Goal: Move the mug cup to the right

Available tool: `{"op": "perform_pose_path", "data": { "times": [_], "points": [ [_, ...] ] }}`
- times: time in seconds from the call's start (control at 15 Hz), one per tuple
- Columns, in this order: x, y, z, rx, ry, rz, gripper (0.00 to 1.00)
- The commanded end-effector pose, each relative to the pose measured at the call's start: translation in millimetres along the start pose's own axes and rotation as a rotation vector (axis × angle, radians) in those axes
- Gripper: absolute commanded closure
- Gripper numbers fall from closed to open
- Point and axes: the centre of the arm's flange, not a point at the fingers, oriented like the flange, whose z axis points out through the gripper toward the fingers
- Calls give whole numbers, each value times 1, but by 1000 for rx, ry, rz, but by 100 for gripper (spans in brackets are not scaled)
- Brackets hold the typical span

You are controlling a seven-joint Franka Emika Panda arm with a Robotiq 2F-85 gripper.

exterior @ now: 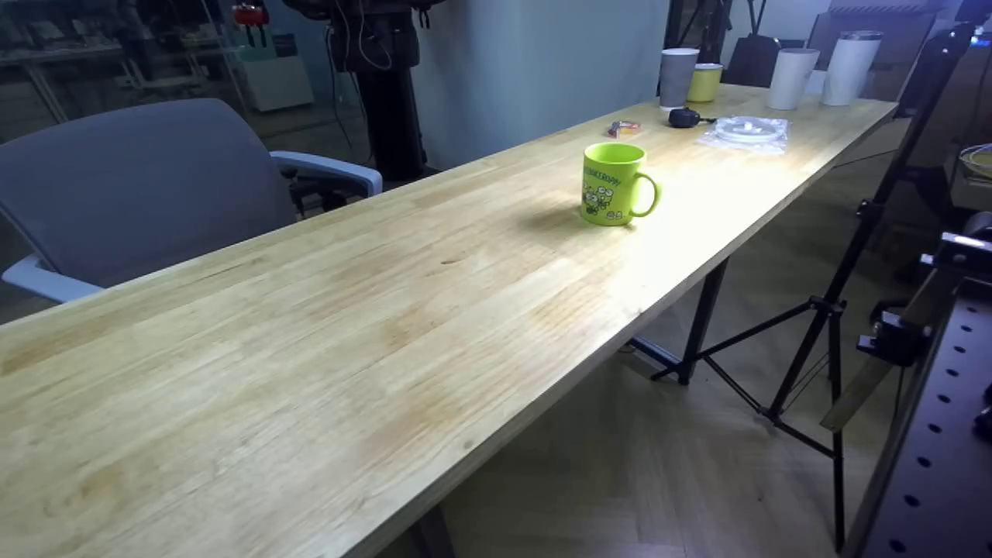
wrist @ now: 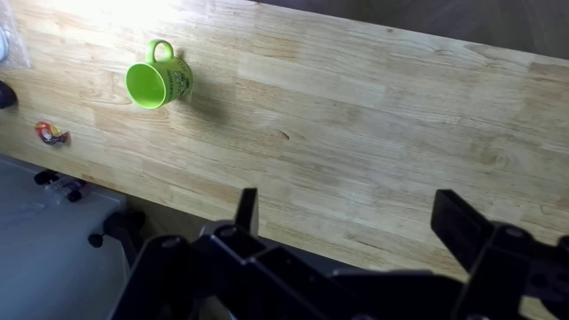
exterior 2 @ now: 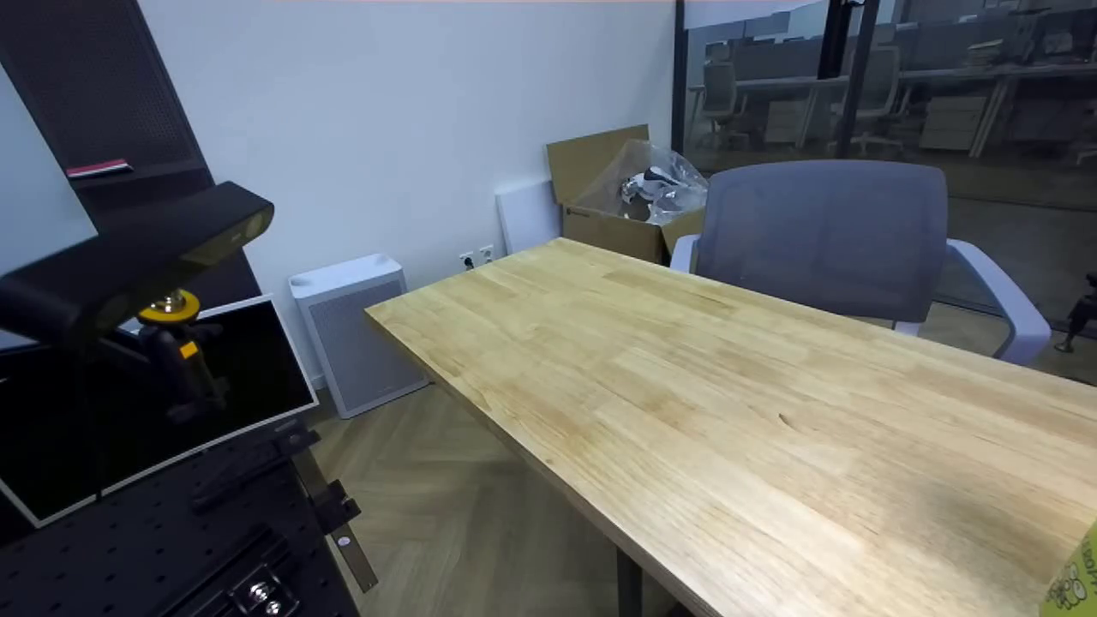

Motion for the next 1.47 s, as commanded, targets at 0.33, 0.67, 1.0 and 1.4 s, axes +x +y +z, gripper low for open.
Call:
{"op": "perform_pose_path", "data": {
  "times": [0.33, 0.67, 1.0, 1.4],
  "points": [
    [-10, 69, 12, 148, -9, 134, 0],
    [-31, 130, 37, 207, -42, 243, 0],
    [-50, 192, 72, 217, -20, 333, 0],
    [-69, 252, 115, 340, -9, 405, 0]
  ]
}}
